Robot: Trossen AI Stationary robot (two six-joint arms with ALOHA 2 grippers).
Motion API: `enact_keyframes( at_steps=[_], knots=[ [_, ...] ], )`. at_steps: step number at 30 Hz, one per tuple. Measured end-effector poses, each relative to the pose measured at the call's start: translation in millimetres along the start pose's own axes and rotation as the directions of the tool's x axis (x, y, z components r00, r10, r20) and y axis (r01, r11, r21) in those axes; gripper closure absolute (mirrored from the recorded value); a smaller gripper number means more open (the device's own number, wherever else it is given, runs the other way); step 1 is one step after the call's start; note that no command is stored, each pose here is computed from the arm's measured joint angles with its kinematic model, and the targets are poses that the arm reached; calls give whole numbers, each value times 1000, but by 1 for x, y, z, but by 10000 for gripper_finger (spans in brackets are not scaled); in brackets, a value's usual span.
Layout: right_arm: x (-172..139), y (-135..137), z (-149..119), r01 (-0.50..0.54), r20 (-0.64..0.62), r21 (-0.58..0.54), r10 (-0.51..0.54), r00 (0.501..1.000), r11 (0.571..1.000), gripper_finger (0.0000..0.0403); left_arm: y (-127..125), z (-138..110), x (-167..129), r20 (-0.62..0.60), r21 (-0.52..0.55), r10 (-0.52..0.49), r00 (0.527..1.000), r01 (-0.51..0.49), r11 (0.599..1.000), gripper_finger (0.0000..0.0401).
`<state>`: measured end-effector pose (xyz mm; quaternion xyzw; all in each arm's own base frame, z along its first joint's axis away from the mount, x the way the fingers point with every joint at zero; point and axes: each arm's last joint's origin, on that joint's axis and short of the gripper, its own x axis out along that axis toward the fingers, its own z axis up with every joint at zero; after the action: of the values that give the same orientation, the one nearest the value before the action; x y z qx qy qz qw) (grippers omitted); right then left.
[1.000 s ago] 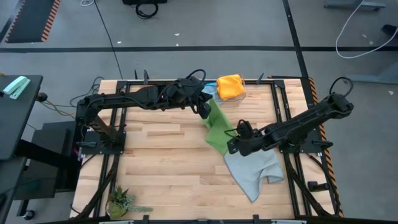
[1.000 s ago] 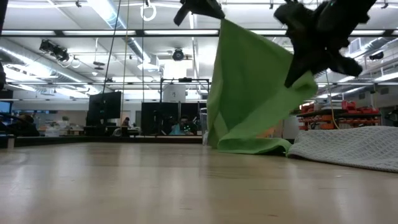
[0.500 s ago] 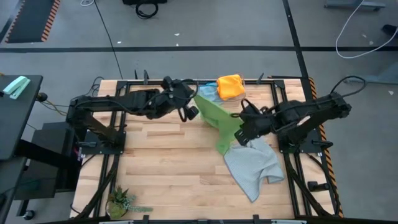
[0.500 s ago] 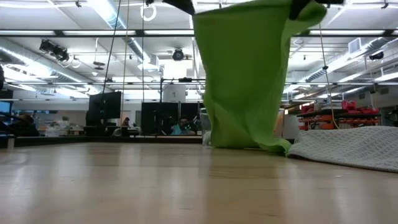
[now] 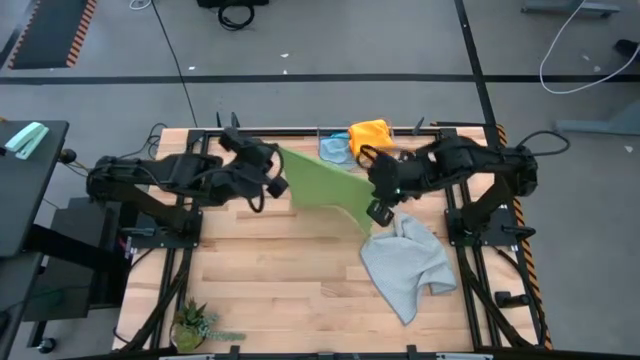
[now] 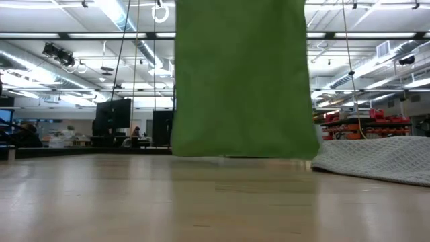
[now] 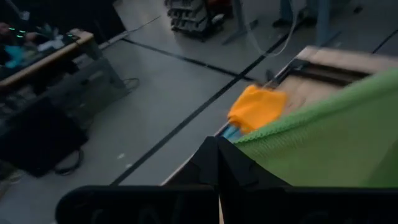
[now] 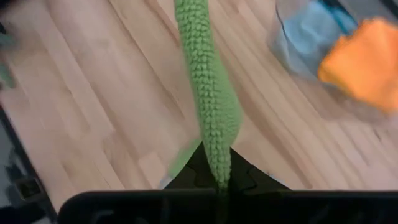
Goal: Fold microfiber towels
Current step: Fold the green microfiber cloth
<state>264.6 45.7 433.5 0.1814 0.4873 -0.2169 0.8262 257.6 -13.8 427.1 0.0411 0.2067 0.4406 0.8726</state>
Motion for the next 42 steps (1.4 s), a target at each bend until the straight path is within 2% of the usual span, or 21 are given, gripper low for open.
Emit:
enact_keyframes(
  at_steps=[3, 5, 10, 16, 20, 27, 32, 35, 42],
  knots=[
    [-8, -6, 11, -16, 42, -9, 17, 999, 1000, 402, 4, 2, -6, 19, -13, 9, 1000, -9, 1000, 401],
    [-10, -12, 17, -18, 53, 1, 18, 998, 1000, 402, 7, -1, -7, 10, 14, 23, 1000, -23, 1000, 401],
    [-6, -27, 28, 13, 63, -12, -12, 998, 1000, 403, 15, -4, -10, -9, 31, 42, 999, -41, 999, 401],
    [6, -52, 48, 89, 69, 2, -89, 994, 996, 403, 24, -8, 0, -54, 91, 103, 993, -98, 991, 401],
    [19, -62, 63, 86, 75, 38, -89, 993, 996, 403, 32, -9, 8, -78, 122, 153, 985, -143, 982, 401],
    [49, -58, 84, 75, 83, 45, -79, 993, 996, 403, 52, -17, 15, -155, 145, 240, 958, -218, 965, 401],
    [62, -54, 91, 78, 86, 14, -79, 993, 997, 403, 60, -21, 12, -194, 121, 247, 949, -227, 966, 401],
    [59, -57, 95, 69, 119, 15, -70, 990, 998, 403, 64, -19, 10, -184, 144, 261, 948, -237, 961, 401],
    [36, -70, 103, 63, 187, 54, -72, 980, 997, 403, 78, 2, -1, -157, 68, 224, 962, -216, 974, 401]
  ],
)
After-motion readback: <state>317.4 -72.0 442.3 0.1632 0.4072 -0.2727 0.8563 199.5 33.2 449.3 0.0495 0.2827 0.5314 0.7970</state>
